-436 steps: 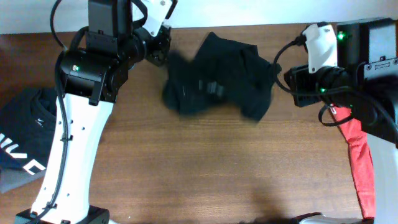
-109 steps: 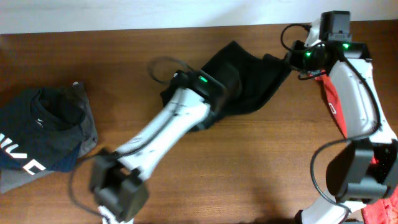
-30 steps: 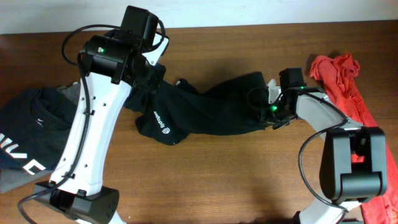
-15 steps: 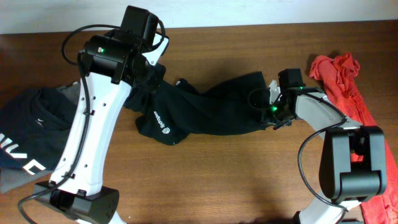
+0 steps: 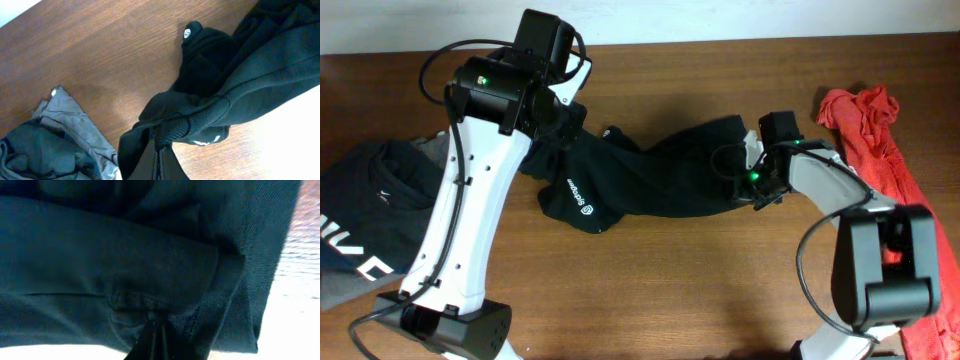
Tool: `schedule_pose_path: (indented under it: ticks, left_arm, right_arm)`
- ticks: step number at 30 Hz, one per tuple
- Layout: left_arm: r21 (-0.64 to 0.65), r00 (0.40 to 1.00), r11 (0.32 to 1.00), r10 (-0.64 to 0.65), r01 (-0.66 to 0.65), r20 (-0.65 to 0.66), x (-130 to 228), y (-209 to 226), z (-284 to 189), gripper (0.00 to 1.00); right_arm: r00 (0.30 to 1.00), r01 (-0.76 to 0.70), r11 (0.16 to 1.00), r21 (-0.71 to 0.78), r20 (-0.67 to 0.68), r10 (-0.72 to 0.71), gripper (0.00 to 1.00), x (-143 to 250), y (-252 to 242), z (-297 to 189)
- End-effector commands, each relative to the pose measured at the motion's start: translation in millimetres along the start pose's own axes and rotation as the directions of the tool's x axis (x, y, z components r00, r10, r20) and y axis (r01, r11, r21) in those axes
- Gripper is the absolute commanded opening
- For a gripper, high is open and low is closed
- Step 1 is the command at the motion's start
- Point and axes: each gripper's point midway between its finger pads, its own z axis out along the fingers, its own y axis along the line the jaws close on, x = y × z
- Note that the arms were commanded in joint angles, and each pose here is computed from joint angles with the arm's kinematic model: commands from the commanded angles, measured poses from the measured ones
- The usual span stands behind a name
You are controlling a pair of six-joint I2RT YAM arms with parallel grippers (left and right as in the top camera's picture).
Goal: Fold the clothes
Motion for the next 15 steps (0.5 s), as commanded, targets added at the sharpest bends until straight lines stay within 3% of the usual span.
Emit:
schedule_pose_path:
  ticks: [1,5,8,15]
  left_arm:
    - [-0.014,1.0,1.0,-0.003,0.003,0.011,-1.0,5.5,-3.4,0.0]
    - [-0.057,1.0,0.998,-0.006,0.007,0.017,0.3,13.3,-8.7,0.0]
    - [-0.06,0.999,0.998,-0.01,0.013,0.044,0.0,14.9,-19.1,0.0]
    - [-0.087,0.988,0.995,-0.03,0.044,0.152,4.0,23.7,-64.3,0.0]
  right_arm:
    - [0.987,0.039,0.999,0.024,0.155,-0.042,0.04,-22.7,11.0,-50.7]
    - [0.94,0.047,0.994,0.095,0.333,-0.077,0.04,-34.4,16.3,-114.0]
    - [0.883,-0.03,0.991,0.133,0.469,-0.037,0.04,-38.1,13.6,-160.5]
    - [0.709,-0.121,0.98,0.159,0.705,-0.027,0.04,-25.6,15.5,-254.9]
